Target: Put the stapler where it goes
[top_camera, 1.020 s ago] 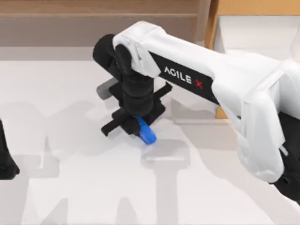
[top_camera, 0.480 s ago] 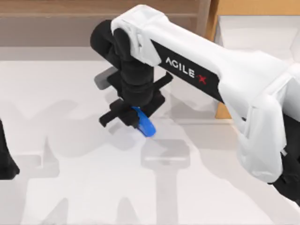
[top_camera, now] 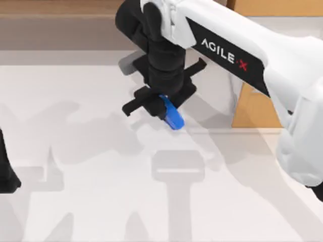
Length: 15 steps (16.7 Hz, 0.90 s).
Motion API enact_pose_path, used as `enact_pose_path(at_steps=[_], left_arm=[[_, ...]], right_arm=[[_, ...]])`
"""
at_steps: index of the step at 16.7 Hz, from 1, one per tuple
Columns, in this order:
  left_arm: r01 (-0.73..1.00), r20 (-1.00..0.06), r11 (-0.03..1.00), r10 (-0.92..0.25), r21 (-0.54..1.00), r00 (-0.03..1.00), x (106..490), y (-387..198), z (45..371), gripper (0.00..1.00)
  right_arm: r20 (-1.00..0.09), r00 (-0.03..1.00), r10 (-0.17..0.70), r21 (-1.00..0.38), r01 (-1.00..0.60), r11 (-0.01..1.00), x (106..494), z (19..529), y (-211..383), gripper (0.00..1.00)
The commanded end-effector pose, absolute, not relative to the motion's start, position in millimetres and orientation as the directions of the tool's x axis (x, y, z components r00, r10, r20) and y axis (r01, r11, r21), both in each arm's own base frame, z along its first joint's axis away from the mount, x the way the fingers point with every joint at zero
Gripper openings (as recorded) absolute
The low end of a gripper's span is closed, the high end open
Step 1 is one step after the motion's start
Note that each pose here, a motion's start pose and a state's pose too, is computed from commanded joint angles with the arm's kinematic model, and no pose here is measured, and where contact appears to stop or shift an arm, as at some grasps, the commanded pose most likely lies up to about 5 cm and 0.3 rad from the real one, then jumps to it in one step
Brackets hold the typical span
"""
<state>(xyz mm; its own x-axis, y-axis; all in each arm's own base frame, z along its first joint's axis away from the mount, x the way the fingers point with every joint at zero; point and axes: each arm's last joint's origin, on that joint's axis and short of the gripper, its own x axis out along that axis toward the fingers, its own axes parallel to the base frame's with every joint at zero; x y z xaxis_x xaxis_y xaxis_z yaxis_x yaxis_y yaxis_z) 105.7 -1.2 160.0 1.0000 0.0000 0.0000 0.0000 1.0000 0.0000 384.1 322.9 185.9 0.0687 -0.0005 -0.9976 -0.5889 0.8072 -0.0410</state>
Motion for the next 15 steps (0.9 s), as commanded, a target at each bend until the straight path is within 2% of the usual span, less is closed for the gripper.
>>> enact_pose_path(at_steps=[5, 8, 11, 15], left_arm=[[0.000, 0.000, 1.000, 0.000, 0.000, 1.000, 105.7, -1.2, 160.0, 1.00], [0.000, 0.000, 1.000, 0.000, 0.000, 1.000, 105.7, -1.2, 160.0, 1.00], [0.000, 0.000, 1.000, 0.000, 0.000, 1.000, 105.7, -1.2, 160.0, 1.00], [0.000, 0.000, 1.000, 0.000, 0.000, 1.000, 105.7, -1.2, 160.0, 1.00]], right_arm=[[-0.970, 0.240, 0.030, -0.070, -0.400, 0.914, 414.6, 267.4, 232.1, 0.00], [-0.953, 0.303, 0.009, -0.069, -0.246, 0.967, 434.2, 287.5, 165.7, 0.00], [-0.964, 0.266, -0.028, -0.060, -0.114, 0.992, 454.9, 265.9, 110.3, 0.00], [-0.994, 0.109, -0.025, -0.027, -0.016, 0.999, 473.9, 196.1, 74.5, 0.00]])
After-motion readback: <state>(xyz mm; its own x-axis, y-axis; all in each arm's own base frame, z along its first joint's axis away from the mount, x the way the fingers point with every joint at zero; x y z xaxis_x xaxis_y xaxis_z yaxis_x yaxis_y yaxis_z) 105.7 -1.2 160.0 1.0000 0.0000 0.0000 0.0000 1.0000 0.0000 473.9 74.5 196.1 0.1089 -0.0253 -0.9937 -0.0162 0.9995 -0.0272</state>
